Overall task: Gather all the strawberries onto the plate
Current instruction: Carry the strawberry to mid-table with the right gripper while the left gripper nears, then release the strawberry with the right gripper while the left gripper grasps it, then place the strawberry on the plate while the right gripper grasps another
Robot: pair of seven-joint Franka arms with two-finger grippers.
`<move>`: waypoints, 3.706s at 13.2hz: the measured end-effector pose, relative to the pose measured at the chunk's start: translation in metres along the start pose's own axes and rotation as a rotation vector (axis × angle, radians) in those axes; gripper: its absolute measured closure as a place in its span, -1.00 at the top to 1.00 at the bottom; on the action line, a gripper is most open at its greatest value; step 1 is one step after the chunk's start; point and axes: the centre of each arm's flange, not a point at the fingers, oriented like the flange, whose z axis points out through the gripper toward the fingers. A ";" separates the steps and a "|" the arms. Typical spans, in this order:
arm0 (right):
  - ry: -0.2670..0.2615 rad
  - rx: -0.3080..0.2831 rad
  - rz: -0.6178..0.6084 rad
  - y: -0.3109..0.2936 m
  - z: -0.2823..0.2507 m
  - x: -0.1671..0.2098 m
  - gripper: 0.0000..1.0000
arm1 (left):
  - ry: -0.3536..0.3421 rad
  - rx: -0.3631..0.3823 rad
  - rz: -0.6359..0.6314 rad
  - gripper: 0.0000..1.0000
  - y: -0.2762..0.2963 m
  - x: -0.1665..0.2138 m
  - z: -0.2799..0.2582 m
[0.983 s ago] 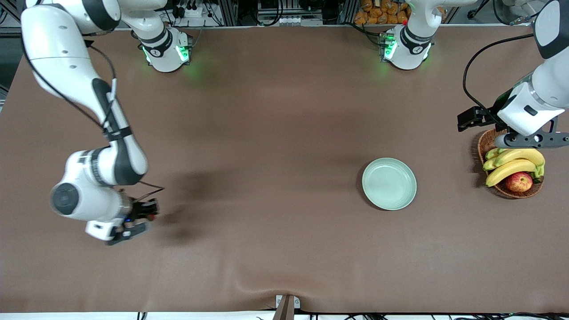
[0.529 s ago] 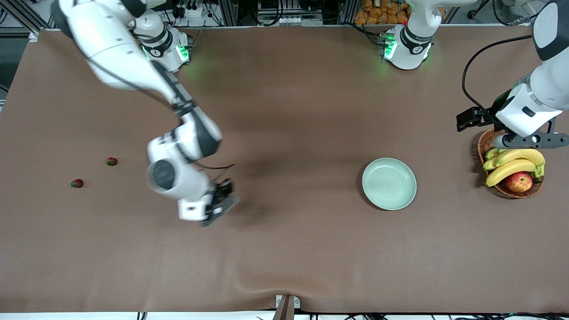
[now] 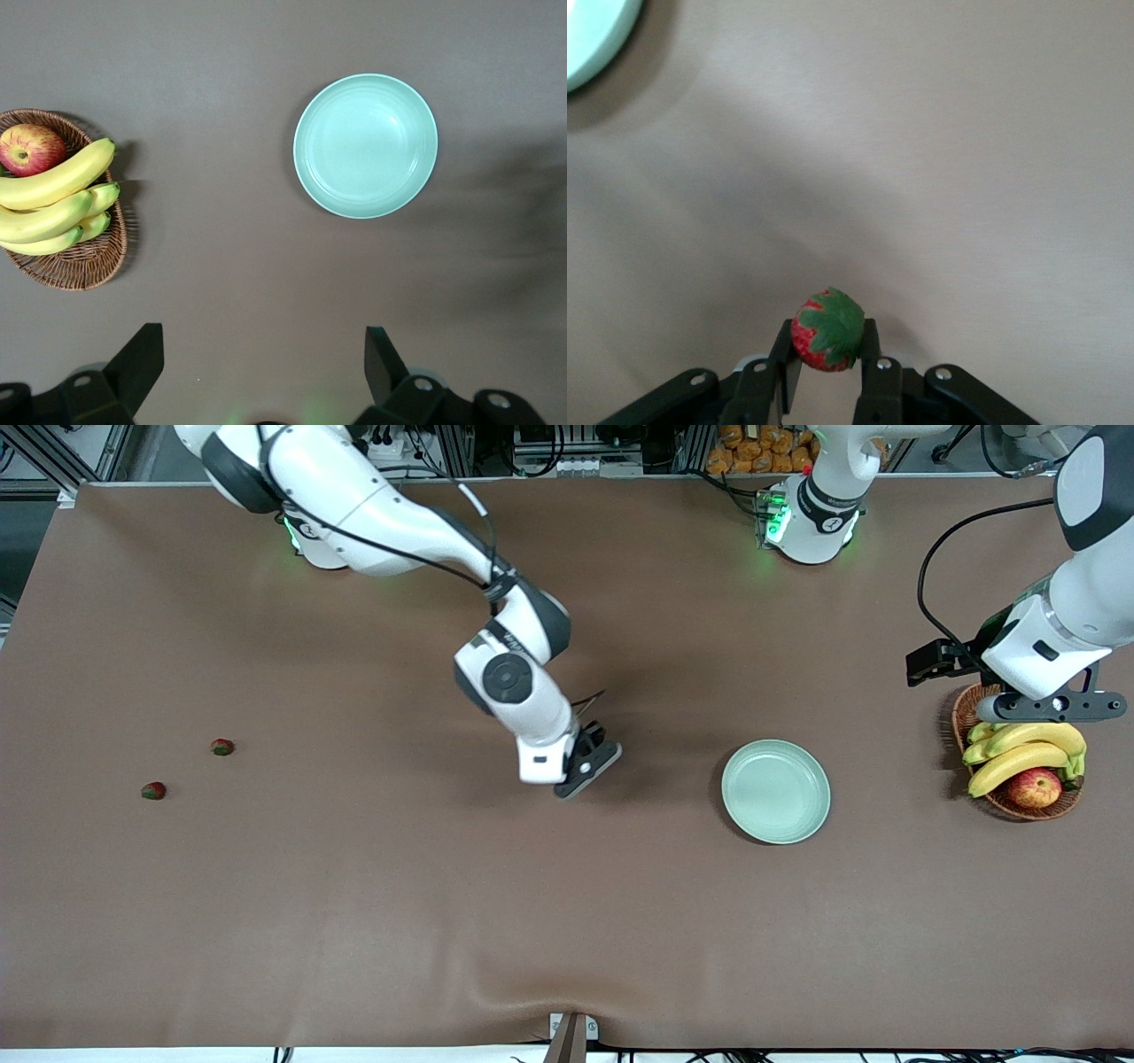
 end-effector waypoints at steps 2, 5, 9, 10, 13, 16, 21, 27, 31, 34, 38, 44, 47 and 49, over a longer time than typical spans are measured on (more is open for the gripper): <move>0.003 -0.015 0.032 -0.020 0.017 -0.002 -0.38 | 0.002 0.000 0.000 1.00 0.000 0.000 -0.001; 0.009 -0.048 0.037 -0.037 0.039 -0.001 -0.38 | 0.003 0.000 0.003 1.00 0.002 -0.001 -0.001; 0.028 -0.084 0.017 -0.029 0.039 0.005 -0.16 | 0.001 0.001 -0.009 1.00 0.009 -0.002 0.000; 0.037 -0.093 0.013 -0.027 0.034 0.009 0.06 | -0.001 0.003 -0.035 1.00 0.018 -0.002 0.002; 0.012 -0.121 0.037 -0.009 0.007 0.020 0.69 | 0.003 0.005 -0.162 1.00 0.089 0.008 0.035; -0.050 -0.167 0.122 0.048 -0.062 0.035 1.00 | 0.034 -0.022 -0.312 1.00 0.190 0.026 0.101; -0.131 -0.227 0.352 0.207 -0.170 0.024 1.00 | 0.045 -0.083 -0.442 1.00 0.332 0.044 0.193; -0.222 -0.252 0.565 0.331 -0.216 -0.060 1.00 | 0.049 -0.121 -0.438 0.91 0.399 0.056 0.299; -0.353 -0.234 0.716 0.415 -0.220 -0.155 1.00 | 0.027 -0.079 -0.411 0.70 0.408 0.047 0.333; -0.391 -0.192 0.739 0.483 -0.234 -0.218 1.00 | 0.034 -0.050 -0.391 0.41 0.407 0.047 0.349; -0.462 -0.169 0.795 0.522 -0.226 -0.285 1.00 | 0.037 -0.051 -0.393 -0.16 0.405 0.050 0.358; -0.458 -0.161 0.748 0.541 -0.194 -0.332 1.00 | 0.021 -0.018 -0.413 -0.37 0.334 0.090 0.289; -0.446 -0.189 0.684 0.545 -0.171 -0.358 1.00 | -0.016 0.010 -0.384 -0.37 0.227 0.120 0.229; -0.435 -0.197 0.636 0.543 -0.157 -0.372 1.00 | -0.050 0.025 -0.369 -0.37 0.172 0.130 0.238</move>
